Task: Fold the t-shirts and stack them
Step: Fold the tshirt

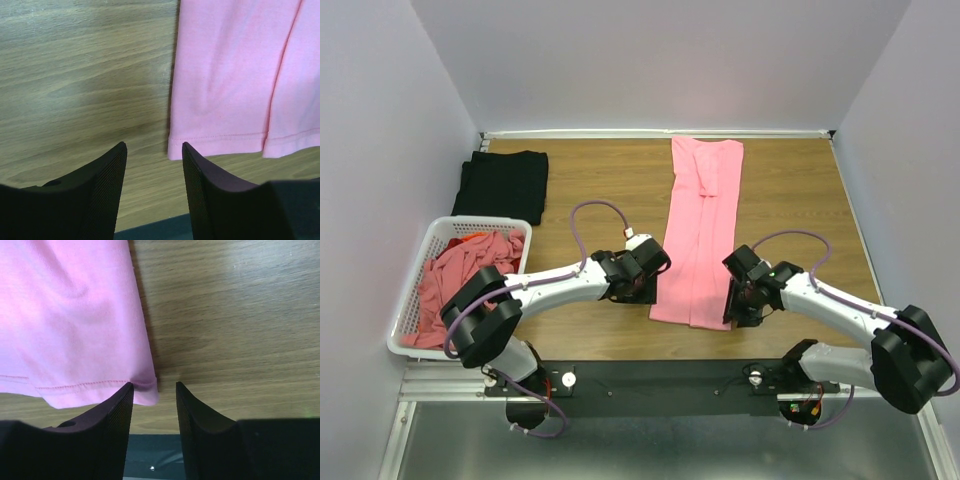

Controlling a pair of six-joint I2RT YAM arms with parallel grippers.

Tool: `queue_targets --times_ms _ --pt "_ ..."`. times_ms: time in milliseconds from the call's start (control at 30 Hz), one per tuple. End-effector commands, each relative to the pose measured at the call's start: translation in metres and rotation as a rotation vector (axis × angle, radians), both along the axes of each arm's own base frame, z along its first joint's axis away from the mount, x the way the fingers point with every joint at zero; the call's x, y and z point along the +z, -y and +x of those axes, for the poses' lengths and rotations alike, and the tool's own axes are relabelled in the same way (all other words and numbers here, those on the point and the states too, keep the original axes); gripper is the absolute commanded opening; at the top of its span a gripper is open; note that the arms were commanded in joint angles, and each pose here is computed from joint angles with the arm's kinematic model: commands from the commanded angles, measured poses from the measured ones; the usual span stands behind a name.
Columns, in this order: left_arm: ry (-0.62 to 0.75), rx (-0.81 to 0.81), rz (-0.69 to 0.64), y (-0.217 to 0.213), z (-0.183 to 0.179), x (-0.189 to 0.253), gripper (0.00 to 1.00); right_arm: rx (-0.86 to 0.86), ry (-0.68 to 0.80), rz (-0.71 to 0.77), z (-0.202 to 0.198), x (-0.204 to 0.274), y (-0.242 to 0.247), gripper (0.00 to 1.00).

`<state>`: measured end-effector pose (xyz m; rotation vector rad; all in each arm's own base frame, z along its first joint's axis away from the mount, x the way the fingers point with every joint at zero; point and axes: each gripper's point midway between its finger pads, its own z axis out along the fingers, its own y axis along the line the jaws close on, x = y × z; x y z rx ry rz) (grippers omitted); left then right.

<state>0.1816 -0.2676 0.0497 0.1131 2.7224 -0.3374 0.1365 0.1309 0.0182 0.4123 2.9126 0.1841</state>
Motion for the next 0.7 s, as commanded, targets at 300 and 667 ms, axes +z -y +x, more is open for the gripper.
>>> queue_targets --times_ms 300,667 --pt "-0.024 -0.049 0.013 0.004 -0.006 -0.012 0.56 -0.005 -0.072 -0.084 -0.015 -0.026 0.008 0.32" --pt "-0.070 -0.121 0.010 0.022 -0.021 -0.023 0.56 0.010 -0.076 -0.090 -0.016 -0.025 0.009 0.01"
